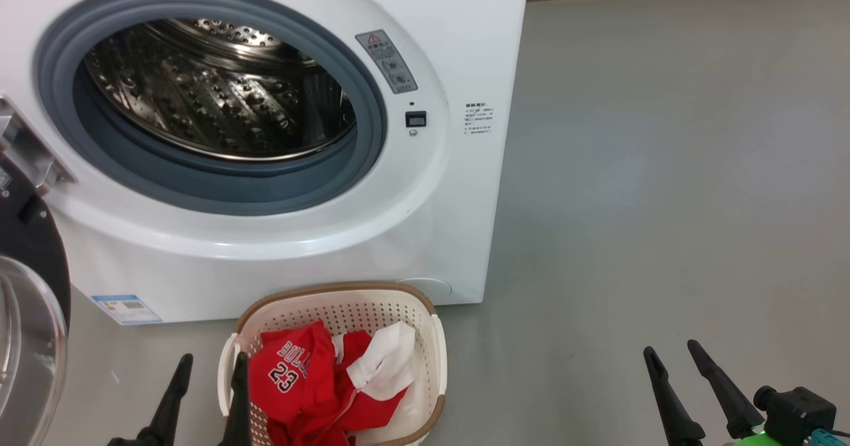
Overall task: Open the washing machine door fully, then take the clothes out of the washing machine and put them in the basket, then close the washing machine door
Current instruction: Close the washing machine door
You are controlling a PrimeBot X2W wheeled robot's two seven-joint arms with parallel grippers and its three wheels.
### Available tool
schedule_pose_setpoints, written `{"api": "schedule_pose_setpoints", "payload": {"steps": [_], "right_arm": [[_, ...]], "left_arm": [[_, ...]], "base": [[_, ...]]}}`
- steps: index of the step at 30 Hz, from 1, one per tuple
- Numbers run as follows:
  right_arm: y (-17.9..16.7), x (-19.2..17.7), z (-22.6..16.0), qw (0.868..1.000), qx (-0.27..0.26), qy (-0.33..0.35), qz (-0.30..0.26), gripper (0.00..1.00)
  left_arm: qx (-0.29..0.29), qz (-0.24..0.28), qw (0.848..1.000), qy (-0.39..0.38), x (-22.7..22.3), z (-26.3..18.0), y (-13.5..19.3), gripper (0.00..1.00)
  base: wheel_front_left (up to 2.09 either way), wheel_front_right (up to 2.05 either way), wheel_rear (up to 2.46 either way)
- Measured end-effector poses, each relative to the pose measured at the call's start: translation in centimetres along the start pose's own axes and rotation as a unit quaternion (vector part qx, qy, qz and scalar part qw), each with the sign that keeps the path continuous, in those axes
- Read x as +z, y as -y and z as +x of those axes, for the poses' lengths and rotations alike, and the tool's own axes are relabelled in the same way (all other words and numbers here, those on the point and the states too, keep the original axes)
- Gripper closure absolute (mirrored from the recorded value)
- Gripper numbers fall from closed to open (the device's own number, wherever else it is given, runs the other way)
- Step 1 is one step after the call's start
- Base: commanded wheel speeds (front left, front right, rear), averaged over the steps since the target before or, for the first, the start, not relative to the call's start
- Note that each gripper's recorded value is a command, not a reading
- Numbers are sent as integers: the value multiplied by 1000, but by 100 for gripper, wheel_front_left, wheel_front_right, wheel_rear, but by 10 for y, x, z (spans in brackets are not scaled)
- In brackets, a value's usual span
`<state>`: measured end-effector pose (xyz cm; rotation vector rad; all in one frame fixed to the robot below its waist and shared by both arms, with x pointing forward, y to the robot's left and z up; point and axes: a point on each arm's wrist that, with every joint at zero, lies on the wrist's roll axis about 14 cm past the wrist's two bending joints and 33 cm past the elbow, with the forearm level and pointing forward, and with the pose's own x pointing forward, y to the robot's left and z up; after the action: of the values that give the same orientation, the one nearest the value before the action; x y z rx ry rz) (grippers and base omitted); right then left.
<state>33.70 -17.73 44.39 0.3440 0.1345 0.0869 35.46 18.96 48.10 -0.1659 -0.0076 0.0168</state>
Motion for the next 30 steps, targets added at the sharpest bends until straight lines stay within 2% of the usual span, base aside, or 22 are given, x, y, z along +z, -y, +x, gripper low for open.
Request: {"api": "schedule_pose_setpoints", "payload": {"steps": [17, 30], "right_arm": [[0, -4, 3, 1000, 0, -8, 1, 0], [-1, -4, 4, 1000, 2, -8, 0, 0]], "left_arm": [[0, 3, 1000, 0, 0, 1, 0, 0], [-2, 1, 1000, 0, 0, 0, 2, 0]], "base": [[-147, 145, 2], [-26, 26, 0]]}}
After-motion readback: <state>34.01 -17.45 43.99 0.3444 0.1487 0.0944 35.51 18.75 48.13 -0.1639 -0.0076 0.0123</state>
